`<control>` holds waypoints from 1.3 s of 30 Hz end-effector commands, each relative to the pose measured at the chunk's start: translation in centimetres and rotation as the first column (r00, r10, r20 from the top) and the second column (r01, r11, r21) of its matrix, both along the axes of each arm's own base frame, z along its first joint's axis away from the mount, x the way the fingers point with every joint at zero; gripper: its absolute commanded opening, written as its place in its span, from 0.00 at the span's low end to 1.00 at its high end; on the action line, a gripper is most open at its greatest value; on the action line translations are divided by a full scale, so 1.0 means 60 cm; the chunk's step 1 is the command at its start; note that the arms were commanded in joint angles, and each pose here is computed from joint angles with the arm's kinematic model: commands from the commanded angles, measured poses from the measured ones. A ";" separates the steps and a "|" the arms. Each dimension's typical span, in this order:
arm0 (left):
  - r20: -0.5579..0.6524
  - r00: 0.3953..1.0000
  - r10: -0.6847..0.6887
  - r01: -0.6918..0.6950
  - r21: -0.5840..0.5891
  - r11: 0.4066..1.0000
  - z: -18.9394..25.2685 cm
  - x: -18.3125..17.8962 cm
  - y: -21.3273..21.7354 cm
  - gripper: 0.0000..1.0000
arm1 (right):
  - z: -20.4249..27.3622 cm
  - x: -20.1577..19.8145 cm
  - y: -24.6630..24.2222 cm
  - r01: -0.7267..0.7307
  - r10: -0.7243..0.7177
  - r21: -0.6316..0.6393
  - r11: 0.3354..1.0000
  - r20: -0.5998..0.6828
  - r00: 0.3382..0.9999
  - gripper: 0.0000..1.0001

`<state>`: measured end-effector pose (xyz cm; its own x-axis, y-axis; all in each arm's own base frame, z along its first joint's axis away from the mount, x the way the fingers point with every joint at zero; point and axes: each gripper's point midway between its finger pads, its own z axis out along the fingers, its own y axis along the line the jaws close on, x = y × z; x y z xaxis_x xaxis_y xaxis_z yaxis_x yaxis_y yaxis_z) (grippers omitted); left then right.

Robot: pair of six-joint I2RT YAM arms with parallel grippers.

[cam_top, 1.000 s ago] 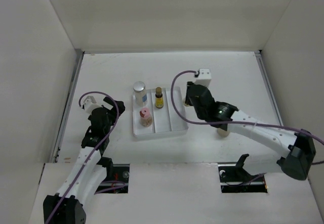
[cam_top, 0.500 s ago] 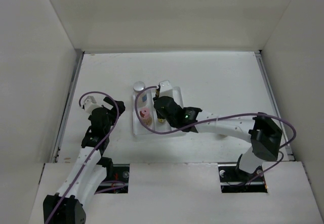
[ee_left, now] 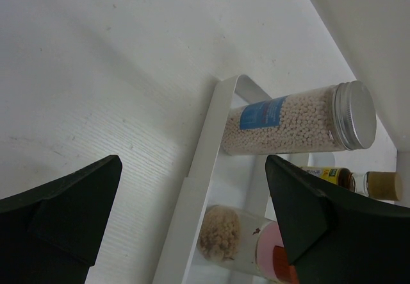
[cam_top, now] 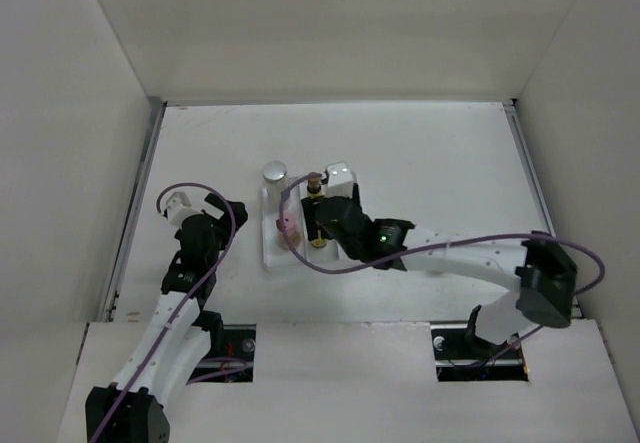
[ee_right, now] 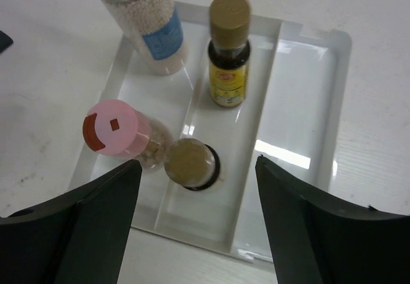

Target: Organize the condiment bottles

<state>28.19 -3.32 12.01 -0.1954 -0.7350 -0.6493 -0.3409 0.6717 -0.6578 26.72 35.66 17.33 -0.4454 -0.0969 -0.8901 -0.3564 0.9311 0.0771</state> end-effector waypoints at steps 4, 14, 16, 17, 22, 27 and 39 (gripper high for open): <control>0.070 0.997 -0.016 0.016 -0.007 1.000 0.028 0.009 -0.008 1.00 | 0.110 0.003 -0.190 0.258 -0.275 0.195 0.946 0.070 0.959 0.82; 0.098 0.994 -0.044 0.045 -0.006 0.999 0.036 0.008 -0.025 1.00 | -0.039 -0.088 -0.543 0.776 -0.773 -0.004 0.631 -0.088 0.628 0.84; 0.103 0.993 -0.051 0.051 -0.005 0.999 0.038 0.009 -0.029 1.00 | -0.058 -0.101 -0.549 0.789 -0.785 -0.023 0.614 -0.123 0.608 0.84; 0.104 0.993 -0.054 0.054 -0.006 0.999 0.039 0.009 -0.030 1.00 | -0.067 -0.105 -0.546 0.790 -0.784 -0.027 0.613 -0.145 0.604 0.84; 0.104 0.993 -0.063 0.064 -0.005 0.998 0.036 0.011 -0.036 1.00 | -0.102 -0.115 -0.536 0.784 -0.778 -0.068 0.617 -0.196 0.596 0.81; 0.106 0.992 -0.066 0.067 -0.006 0.998 0.035 0.012 -0.038 1.00 | -0.104 -0.100 -0.534 0.788 -0.784 -0.070 0.612 -0.187 0.592 0.74; 0.086 0.995 -0.055 0.055 0.000 0.998 0.028 0.012 -0.031 1.00 | 0.023 -0.001 -0.491 0.683 -0.685 0.083 0.726 -0.006 0.729 0.30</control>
